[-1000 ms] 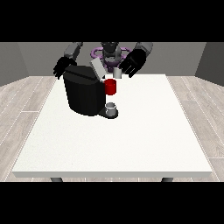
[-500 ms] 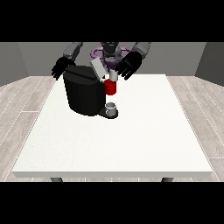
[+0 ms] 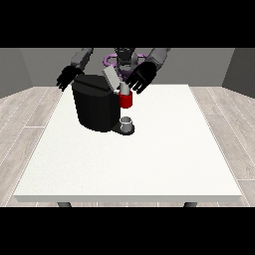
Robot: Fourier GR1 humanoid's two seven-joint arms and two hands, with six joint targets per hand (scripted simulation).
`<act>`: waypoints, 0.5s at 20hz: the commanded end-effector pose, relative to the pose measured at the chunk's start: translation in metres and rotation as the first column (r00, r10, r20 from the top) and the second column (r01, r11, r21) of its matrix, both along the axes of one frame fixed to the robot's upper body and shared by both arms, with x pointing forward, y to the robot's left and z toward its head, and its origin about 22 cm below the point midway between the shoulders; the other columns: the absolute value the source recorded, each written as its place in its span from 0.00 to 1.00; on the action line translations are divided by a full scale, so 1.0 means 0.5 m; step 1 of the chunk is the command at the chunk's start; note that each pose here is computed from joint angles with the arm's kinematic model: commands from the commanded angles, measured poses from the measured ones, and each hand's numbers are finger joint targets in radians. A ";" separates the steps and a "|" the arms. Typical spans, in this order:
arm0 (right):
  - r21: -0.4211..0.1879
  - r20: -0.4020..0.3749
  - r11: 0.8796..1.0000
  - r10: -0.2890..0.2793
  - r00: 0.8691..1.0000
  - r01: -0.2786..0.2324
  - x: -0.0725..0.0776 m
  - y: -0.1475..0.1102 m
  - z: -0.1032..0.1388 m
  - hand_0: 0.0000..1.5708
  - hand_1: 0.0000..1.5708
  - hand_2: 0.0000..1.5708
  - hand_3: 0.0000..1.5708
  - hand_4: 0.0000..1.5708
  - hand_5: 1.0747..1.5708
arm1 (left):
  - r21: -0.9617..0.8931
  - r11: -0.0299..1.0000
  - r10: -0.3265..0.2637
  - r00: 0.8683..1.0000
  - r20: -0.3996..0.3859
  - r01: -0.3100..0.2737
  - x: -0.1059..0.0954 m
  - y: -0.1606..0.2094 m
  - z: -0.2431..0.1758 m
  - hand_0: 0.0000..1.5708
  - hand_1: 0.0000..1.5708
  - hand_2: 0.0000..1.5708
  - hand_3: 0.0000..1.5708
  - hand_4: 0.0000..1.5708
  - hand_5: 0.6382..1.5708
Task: Insert the coffee pod into the coffee machine and close the lid
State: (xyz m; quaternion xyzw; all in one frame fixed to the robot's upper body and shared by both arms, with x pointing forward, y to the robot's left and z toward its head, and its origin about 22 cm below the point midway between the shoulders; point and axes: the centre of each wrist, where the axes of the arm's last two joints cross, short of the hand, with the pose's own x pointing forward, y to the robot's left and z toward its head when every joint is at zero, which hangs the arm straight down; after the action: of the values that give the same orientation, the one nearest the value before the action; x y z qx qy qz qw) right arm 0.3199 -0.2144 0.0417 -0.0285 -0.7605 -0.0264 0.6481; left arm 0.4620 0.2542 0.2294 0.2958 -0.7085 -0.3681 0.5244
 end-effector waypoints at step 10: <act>0.011 -0.057 1.000 -0.024 0.998 0.025 -0.006 -0.030 -0.021 0.00 0.00 0.00 0.00 0.26 1.00 | 0.016 1.000 -0.008 0.999 -0.039 0.008 0.003 -0.026 -0.033 0.75 0.75 0.80 0.75 0.31 1.00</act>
State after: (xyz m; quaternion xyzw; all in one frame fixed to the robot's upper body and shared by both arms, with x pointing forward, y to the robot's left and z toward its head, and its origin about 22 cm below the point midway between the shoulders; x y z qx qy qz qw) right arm 0.3167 -0.2198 0.0307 -0.0336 -0.7571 -0.0368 0.6514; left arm 0.4632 0.2483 0.2278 0.2951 -0.7019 -0.3775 0.5270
